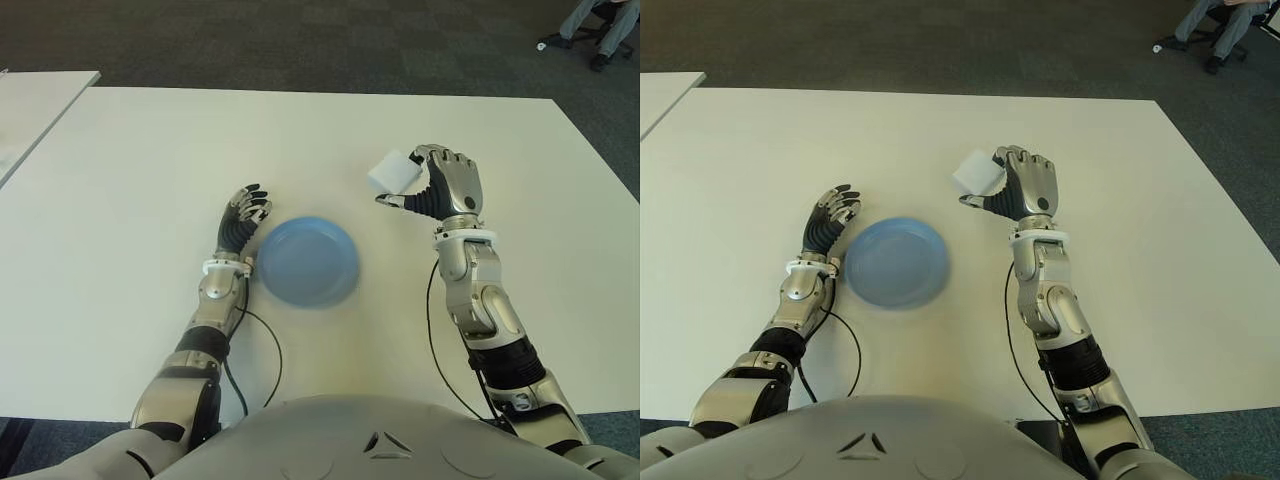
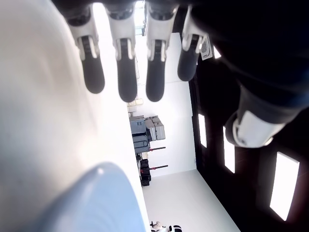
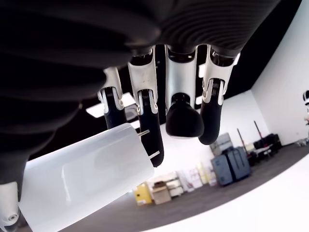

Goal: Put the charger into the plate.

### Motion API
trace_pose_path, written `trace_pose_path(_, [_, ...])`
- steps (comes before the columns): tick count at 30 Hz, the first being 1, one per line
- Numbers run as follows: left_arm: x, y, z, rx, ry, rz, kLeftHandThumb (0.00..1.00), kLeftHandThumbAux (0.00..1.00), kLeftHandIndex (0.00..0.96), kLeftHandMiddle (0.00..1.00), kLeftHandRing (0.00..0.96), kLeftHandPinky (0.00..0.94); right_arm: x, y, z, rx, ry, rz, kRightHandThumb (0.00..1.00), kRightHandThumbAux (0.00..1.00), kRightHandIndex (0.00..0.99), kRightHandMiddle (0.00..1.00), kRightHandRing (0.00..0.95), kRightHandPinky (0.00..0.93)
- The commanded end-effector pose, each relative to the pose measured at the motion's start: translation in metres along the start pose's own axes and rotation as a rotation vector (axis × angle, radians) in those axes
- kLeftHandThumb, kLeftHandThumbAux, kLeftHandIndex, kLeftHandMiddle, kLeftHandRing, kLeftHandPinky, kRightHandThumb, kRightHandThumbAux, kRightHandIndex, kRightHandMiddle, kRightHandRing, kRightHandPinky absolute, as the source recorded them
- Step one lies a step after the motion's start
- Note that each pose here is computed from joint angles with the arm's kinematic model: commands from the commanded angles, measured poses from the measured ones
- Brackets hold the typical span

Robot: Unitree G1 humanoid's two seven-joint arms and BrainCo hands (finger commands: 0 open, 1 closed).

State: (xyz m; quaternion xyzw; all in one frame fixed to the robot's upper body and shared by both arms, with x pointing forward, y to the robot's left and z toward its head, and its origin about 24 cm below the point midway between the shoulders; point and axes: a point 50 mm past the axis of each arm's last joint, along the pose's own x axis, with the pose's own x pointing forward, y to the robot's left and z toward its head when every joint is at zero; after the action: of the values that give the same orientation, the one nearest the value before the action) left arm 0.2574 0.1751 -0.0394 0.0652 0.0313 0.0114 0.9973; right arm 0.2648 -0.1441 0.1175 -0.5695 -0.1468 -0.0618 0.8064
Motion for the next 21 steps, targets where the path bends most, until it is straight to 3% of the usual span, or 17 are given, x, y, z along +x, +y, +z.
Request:
trace_pose_path(1, [-0.018,-0.004,-0.028,-0.011,0.156,-0.005,0.0,0.574,0.199,0.281,0.287,0.284,0.002,-0.003,0.01,0.023,-0.048,0.006,0.737,0.707,0.442,0.846,0.84,0.844])
trace_pose_path(16, [-0.017,-0.006,-0.029,-0.042,0.164,-0.004,0.0,0.583,0.191,0.282,0.289,0.285,-0.009,0.017,0.031,0.075,-0.101,0.157,0.734,0.707,0.442,0.841,0.84,0.855])
trace_pose_path(21, [-0.017,-0.008,-0.029,-0.048,0.16,-0.007,0.0,0.585,0.195,0.284,0.292,0.291,-0.017,0.032,0.038,0.103,-0.103,0.226,0.733,0.707,0.442,0.842,0.842,0.857])
